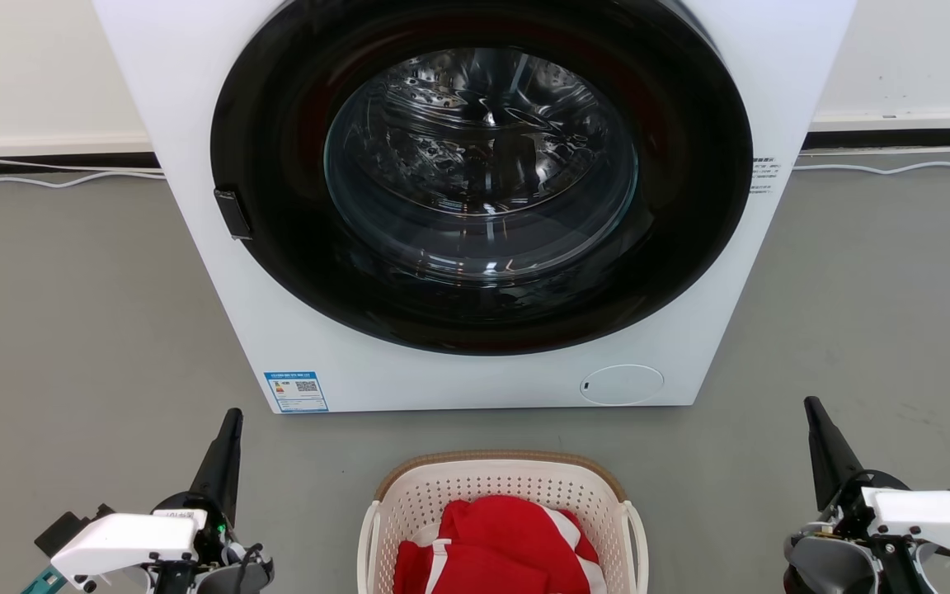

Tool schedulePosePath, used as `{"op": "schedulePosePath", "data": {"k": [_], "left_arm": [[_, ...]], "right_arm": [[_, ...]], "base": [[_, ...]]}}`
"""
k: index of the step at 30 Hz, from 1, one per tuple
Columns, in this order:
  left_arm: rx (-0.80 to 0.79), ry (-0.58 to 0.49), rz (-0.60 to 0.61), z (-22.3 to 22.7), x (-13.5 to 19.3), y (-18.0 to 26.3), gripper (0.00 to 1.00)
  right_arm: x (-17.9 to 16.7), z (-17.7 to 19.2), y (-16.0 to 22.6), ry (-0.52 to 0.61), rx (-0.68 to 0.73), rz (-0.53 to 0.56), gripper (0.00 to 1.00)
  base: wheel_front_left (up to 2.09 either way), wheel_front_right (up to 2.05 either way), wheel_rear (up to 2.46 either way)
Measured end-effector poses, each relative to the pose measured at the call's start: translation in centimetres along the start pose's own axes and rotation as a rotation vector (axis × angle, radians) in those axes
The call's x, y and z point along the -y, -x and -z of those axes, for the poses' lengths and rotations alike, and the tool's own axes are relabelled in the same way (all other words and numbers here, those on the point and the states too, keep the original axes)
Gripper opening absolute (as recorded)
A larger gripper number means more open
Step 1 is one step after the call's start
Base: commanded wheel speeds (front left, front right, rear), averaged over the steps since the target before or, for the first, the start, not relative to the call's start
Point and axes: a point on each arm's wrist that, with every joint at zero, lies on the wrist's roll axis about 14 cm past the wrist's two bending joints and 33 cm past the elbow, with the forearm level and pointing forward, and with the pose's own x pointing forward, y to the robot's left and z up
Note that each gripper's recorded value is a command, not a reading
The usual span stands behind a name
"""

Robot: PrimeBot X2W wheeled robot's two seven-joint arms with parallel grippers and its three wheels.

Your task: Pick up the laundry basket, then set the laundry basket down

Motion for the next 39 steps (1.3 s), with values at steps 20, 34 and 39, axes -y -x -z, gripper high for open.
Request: {"op": "schedulePosePath", "data": {"k": [20,34,39], "left_arm": [[-0.001,0.006,0.003,-0.01,0.1,-0.01,0.0],[-0.001,0.006,0.003,-0.01,0.1,-0.01,0.0],[-0.001,0.006,0.004,-0.01,0.1,-0.01,0.0]], "right_arm": [[-0.02,0.04,0.0,-0.001,-0.003,-0.001,0.0],[-0.02,0.03,0.01,-0.001,-0.003,-0.001,0.0],[-0.02,0.02,0.0,-0.001,-0.002,-0.001,0.0]], "base": [[0.0,0.0,0.0],[0.0,0.0,0.0],[0.0,0.0,0.0]]}}
